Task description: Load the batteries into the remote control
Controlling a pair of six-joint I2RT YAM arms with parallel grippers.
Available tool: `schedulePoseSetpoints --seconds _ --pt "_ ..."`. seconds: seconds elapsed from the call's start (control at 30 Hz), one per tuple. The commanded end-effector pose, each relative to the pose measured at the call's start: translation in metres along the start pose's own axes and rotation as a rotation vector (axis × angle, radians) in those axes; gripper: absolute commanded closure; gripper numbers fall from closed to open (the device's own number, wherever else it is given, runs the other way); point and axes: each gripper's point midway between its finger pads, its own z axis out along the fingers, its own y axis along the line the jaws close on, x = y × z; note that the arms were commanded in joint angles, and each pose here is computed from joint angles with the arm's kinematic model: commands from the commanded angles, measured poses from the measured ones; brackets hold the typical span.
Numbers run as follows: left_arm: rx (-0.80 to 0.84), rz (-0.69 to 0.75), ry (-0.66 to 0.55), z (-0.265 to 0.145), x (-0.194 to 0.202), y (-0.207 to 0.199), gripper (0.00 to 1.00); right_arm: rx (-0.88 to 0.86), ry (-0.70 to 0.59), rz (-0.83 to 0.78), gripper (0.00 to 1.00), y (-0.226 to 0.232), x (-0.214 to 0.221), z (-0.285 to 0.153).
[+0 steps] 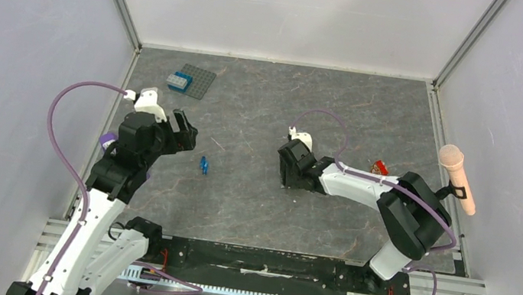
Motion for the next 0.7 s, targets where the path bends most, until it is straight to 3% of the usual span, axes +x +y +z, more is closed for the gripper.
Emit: schedulePoseSetpoints --seconds 0.0,0.1,0.27,0.4,0.67 --pt "0.031 0.008 -0.05 -0.004 -0.013 -0.005 0.09 -0.059 -0.014 0.006 0.71 0.012 -0.008 0.0" --pt "0.21 0.031 -0.031 -0.012 -0.011 -0.036 0.09 -0.199 -0.053 -0.005 0.74 0.034 -0.022 -0.018" --pt "0.563 0.044 -0.012 -0.038 -0.006 -0.092 0.09 -0.655 -0.109 -0.065 0.77 0.105 -0.049 -0.087" --pt "0.642 -0.02 -0.022 -0.05 -0.015 -0.107 0.1 -0.967 -0.181 -0.065 0.77 0.142 -0.072 -0.158" --pt "0.808 -0.197 -0.095 -0.095 -0.063 -0.141 0.1 -1.335 -0.261 0.036 0.76 0.17 -0.107 -0.257"
